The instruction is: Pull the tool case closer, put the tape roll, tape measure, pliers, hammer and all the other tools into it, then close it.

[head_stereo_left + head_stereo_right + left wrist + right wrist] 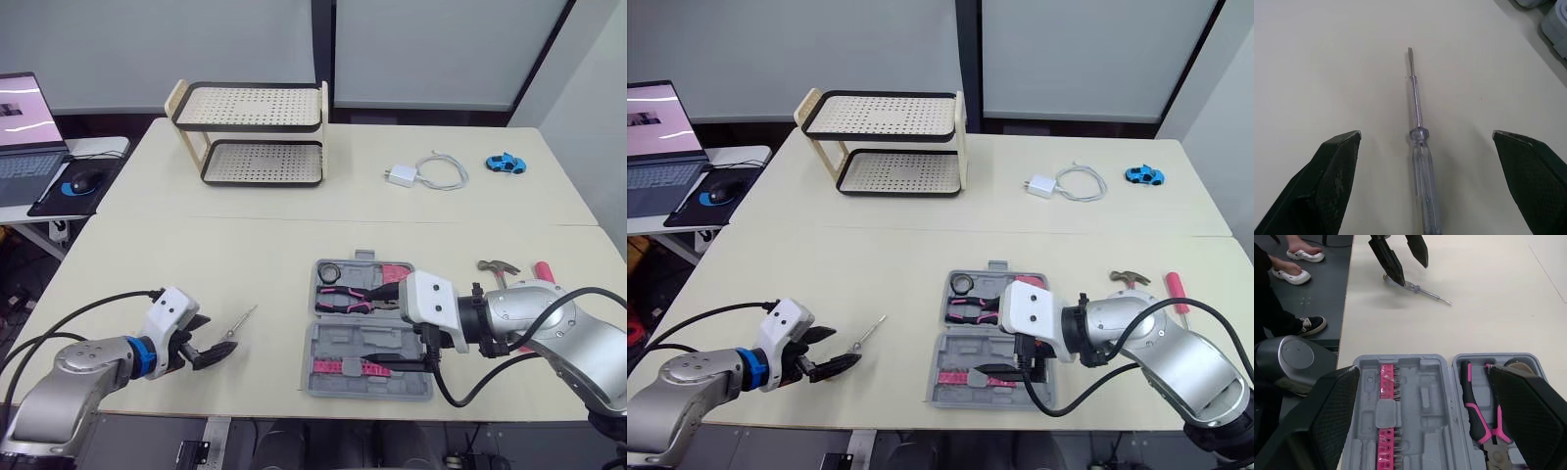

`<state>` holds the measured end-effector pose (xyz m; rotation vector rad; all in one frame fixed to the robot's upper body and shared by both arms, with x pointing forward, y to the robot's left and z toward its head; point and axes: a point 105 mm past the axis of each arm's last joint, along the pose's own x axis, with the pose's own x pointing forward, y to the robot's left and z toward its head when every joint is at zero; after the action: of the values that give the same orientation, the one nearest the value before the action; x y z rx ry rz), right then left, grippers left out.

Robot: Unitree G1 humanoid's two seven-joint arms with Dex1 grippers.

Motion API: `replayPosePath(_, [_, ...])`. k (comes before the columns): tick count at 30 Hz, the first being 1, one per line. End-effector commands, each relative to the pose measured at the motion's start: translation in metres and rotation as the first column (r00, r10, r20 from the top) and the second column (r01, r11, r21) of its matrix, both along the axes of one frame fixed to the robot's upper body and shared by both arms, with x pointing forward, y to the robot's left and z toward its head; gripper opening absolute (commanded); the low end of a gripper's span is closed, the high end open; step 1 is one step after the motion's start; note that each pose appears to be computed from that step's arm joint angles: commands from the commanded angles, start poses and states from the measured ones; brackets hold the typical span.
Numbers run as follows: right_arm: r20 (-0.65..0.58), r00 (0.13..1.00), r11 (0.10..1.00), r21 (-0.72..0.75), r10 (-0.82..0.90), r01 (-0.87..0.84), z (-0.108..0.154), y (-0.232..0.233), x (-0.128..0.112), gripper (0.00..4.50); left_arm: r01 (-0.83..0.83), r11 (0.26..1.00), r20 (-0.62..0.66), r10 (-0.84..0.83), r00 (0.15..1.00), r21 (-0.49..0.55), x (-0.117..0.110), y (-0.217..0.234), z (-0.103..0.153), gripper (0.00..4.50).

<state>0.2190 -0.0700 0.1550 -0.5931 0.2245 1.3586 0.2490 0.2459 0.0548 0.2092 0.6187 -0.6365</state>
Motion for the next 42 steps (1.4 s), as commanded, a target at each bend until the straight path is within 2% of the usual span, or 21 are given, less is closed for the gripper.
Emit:
replayPosePath(1, [0.030, 0.999, 1.000, 0.003, 0.021, -0.021, 0.006, 0.003, -0.002, 4.50, -0.015, 1.000, 0.035, 0.014, 0.999, 0.020, 0.006, 0.003, -0.002, 4.48])
replayPosePath(13, [0.026, 0.999, 1.000, 0.004, 0.019, -0.019, 0.006, 0.004, -0.002, 4.50, 0.016, 1.000, 0.012, -0.017, 1.000, 0.014, 0.001, -0.003, -0.021, 4.48])
replayPosePath(16, [0.025, 1.000, 1.000, 0.002, 0.017, -0.017, 0.006, 0.004, -0.002, 4.50, 0.026, 0.999, -0.013, -0.026, 1.000, 0.034, -0.002, -0.004, -0.026, 3.89])
replayPosePath(23, [0.025, 1.000, 1.000, -0.001, 0.006, -0.006, 0.006, 0.001, -0.001, 4.50, 0.055, 0.997, -0.067, -0.052, 0.996, 0.046, -0.012, -0.004, -0.037, 1.70])
replayPosePath(28, [0.033, 0.999, 1.000, -0.006, -0.006, 0.006, 0.006, -0.002, 0.001, 4.50, 0.035, 0.999, -0.042, -0.034, 0.999, 0.035, -0.010, 0.001, -0.027, 0.14])
replayPosePath(33, [0.045, 0.999, 1.000, 0.000, -0.021, 0.021, 0.008, -0.005, 0.002, 4.50, 0.103, 0.993, 0.017, -0.104, 0.994, 0.065, -0.005, 0.010, -0.001, 0.13])
replayPosePath(37, [0.049, 0.998, 0.999, 0.001, -0.040, 0.040, 0.011, -0.012, 0.000, 4.50, 0.231, 0.970, 0.124, -0.240, 0.963, 0.083, 0.012, -0.008, 0.035, 0.13])
replayPosePath(40, [0.038, 0.997, 0.998, -0.015, -0.064, 0.065, 0.012, -0.021, -0.004, 4.50, 0.405, 0.905, 0.178, -0.423, 0.888, 0.132, 0.020, -0.035, 0.062, 0.13])
replayPosePath(42, [0.024, 0.995, 0.995, -0.042, -0.094, 0.095, 0.010, -0.031, -0.007, 4.50, 0.533, 0.827, 0.199, -0.561, 0.804, 0.178, 0.022, -0.059, 0.080, 0.13])
